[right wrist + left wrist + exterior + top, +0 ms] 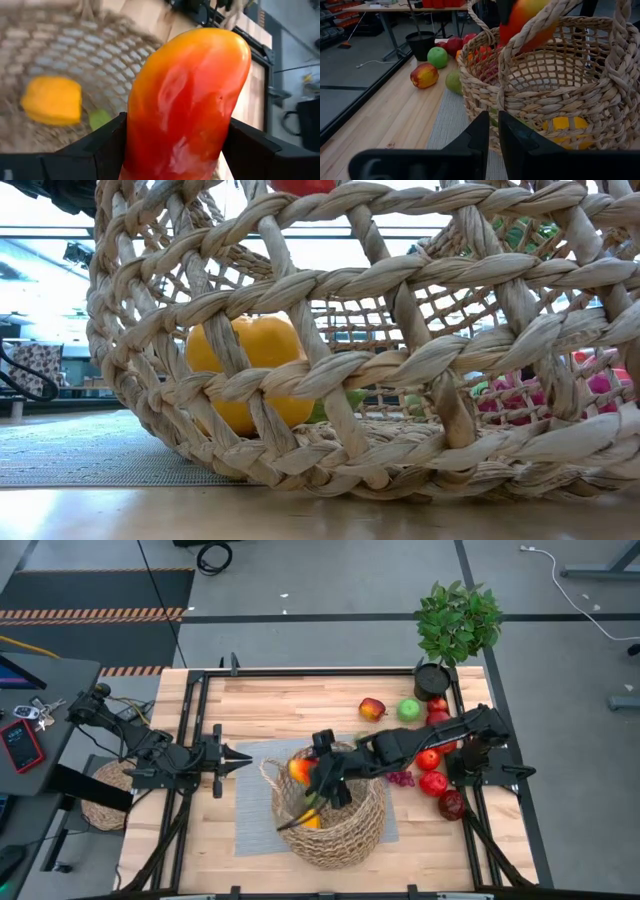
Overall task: Build produce basket
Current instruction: Put the mango into the basket
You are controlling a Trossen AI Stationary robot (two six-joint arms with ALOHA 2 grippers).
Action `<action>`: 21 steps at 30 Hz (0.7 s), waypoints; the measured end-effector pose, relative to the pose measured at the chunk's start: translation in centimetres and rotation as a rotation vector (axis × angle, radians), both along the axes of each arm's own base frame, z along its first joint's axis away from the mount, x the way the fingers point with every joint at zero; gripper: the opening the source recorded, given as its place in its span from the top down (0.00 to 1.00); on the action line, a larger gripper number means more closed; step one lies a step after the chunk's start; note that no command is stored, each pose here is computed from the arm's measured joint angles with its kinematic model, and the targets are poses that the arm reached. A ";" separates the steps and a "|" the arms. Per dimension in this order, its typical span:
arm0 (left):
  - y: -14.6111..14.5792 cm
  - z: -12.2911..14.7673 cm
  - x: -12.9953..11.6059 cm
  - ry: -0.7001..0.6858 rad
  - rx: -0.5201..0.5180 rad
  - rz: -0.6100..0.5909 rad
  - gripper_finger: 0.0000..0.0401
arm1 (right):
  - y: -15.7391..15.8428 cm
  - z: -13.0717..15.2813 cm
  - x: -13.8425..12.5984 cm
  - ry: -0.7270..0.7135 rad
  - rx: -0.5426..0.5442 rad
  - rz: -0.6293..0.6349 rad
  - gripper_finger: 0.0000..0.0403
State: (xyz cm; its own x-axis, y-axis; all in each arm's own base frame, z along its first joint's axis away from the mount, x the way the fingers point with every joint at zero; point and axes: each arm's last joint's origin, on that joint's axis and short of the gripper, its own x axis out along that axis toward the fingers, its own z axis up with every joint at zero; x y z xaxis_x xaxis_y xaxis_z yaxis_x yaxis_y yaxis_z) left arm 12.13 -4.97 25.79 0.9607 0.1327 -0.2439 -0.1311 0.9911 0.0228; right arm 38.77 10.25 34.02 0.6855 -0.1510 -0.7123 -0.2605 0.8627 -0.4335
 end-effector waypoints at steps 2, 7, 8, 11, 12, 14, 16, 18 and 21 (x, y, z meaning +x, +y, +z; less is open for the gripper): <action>0.0 0.0 0.0 0.001 0.000 0.000 0.88 | 0.2 -0.2 -0.2 0.020 -0.054 0.013 0.30; 0.0 0.0 0.0 0.000 0.000 0.000 0.88 | 0.6 -0.1 -0.6 0.034 -0.196 0.023 0.30; 0.0 0.0 0.0 0.000 0.000 0.000 0.88 | 0.8 -0.1 -0.7 0.042 -0.231 0.035 0.30; 0.0 0.0 0.0 0.000 0.000 0.000 0.88 | 1.3 -0.3 -0.8 0.066 -0.330 0.076 0.30; 0.0 0.0 0.0 0.000 0.000 0.000 0.88 | 1.5 -0.5 -0.8 0.077 -0.366 0.091 0.30; 0.0 0.0 0.0 0.000 0.000 0.000 0.88 | 1.7 -1.0 -0.8 0.118 -0.439 0.131 0.30; 0.0 0.0 0.0 0.000 0.000 0.000 0.88 | 1.7 -1.3 -0.7 0.147 -0.498 0.180 0.30; 0.0 0.0 0.0 0.000 0.000 0.000 0.88 | 1.7 -1.5 -0.7 0.179 -0.564 0.212 0.30; 0.0 0.0 0.0 0.000 0.000 0.000 0.88 | 1.7 -1.7 -0.8 0.231 -0.660 0.304 0.29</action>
